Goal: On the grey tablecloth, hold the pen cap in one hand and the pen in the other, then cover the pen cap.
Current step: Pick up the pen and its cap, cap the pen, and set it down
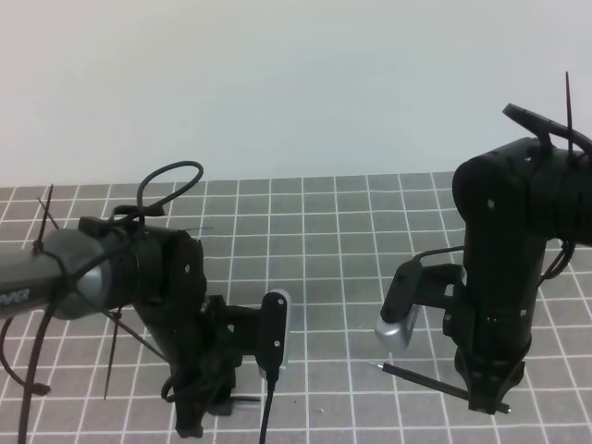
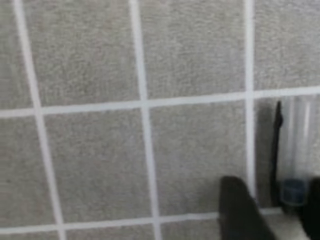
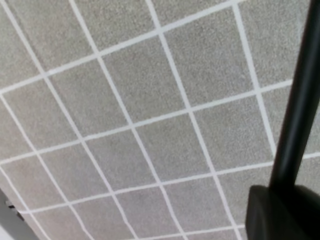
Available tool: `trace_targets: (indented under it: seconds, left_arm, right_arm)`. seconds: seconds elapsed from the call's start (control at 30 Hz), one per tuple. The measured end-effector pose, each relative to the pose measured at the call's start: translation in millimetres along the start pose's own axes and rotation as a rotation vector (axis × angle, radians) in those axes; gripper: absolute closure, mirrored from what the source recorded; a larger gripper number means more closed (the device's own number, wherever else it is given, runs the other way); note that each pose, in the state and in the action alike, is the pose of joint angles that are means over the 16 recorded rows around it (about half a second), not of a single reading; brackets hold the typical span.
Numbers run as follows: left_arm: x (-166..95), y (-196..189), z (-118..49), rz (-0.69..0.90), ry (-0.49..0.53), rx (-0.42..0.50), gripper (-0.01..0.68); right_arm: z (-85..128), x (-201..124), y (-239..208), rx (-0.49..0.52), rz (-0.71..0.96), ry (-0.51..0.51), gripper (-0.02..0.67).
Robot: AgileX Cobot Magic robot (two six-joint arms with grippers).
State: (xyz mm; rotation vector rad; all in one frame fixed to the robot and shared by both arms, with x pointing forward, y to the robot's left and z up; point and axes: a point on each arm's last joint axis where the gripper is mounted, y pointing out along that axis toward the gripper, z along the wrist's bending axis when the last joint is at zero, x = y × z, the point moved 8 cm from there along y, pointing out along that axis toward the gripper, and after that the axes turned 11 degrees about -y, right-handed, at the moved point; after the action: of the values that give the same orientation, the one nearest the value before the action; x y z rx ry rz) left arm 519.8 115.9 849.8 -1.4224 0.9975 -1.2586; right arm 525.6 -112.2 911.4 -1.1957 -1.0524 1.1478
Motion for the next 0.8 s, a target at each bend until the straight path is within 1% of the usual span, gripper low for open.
trace_targets:
  seconds: [0.13,0.27,0.37,0.5,0.63,0.8]
  left_arm:
    - [0,0,0.3,0.002,0.003,0.003,0.561]
    - [0,-4,0.7,0.003,0.015,0.013,0.630]
    - [1,-13,0.4,-0.004,0.036,0.030,0.646]
    - [3,-33,-0.4,-0.024,0.073,0.071,0.646]
    - [5,-61,-2.0,-0.045,0.123,0.135,0.646]
    - [8,-102,-6.4,-0.094,0.185,0.242,0.642]
  right_arm:
    - [1,-1,0,0.004,0.003,0.001,0.647]
    - [4,-1,-1,0.019,0.006,0.005,0.648]
    - [7,0,0,0.038,0.002,0.013,0.652]
    - [12,2,-1,0.065,-0.011,0.029,0.652]
    - [19,6,-3,0.103,-0.038,0.067,0.652]
    - [30,18,-9,0.158,-0.108,0.119,0.652]
